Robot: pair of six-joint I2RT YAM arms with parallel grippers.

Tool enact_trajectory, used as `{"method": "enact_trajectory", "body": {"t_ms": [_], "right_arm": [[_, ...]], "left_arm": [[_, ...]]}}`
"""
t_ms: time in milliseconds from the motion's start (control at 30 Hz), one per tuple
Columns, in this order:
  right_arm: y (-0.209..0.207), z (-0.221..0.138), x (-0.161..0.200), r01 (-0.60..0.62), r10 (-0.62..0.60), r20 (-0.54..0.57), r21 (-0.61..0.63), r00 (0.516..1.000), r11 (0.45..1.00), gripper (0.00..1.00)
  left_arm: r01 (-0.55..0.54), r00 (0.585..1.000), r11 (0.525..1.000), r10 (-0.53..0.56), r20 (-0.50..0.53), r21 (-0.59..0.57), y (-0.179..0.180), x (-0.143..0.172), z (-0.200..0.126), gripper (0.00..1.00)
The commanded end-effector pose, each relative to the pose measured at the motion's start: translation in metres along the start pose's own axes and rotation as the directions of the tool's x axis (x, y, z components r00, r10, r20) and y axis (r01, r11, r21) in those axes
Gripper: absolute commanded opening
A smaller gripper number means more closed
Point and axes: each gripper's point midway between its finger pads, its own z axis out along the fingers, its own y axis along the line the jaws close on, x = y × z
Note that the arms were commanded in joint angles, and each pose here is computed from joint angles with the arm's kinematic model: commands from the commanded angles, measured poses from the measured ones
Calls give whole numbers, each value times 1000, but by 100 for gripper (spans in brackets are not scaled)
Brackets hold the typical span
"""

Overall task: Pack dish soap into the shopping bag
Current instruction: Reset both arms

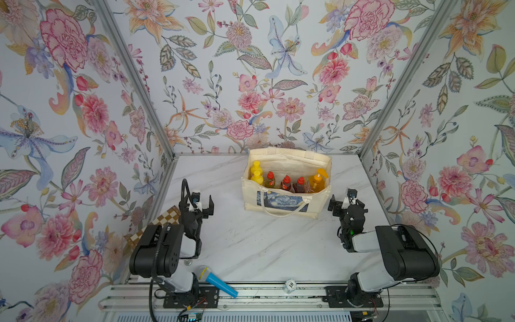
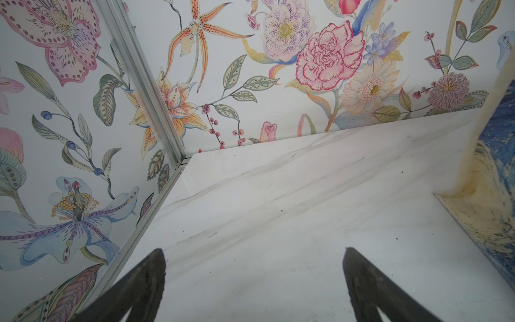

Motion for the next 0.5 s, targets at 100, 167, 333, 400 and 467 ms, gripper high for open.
{"method": "enact_trajectory", "body": {"t_ms": [100, 167, 333, 400, 467], "right_arm": [[-4, -1, 2, -12, 12, 4, 24, 1000, 1000, 99], [-4, -1, 2, -12, 12, 3, 25, 1000, 1000, 99], [-4, -1, 1, -12, 12, 4, 25, 1000, 1000, 99], [-4, -1, 2, -12, 12, 2, 25, 1000, 1000, 99], [-4, -1, 2, -12, 12, 3, 25, 1000, 1000, 99]], "left_arm": [[12, 1000, 1000, -12, 22, -7, 3, -7, 0, 99], [12, 1000, 1000, -12, 22, -8, 3, -7, 0, 99], [12, 1000, 1000, -12, 21, -7, 3, -6, 0, 99], [11, 1000, 1000, -10, 21, -7, 3, -6, 0, 99], [10, 1000, 1000, -10, 19, -7, 3, -6, 1, 99]]}}
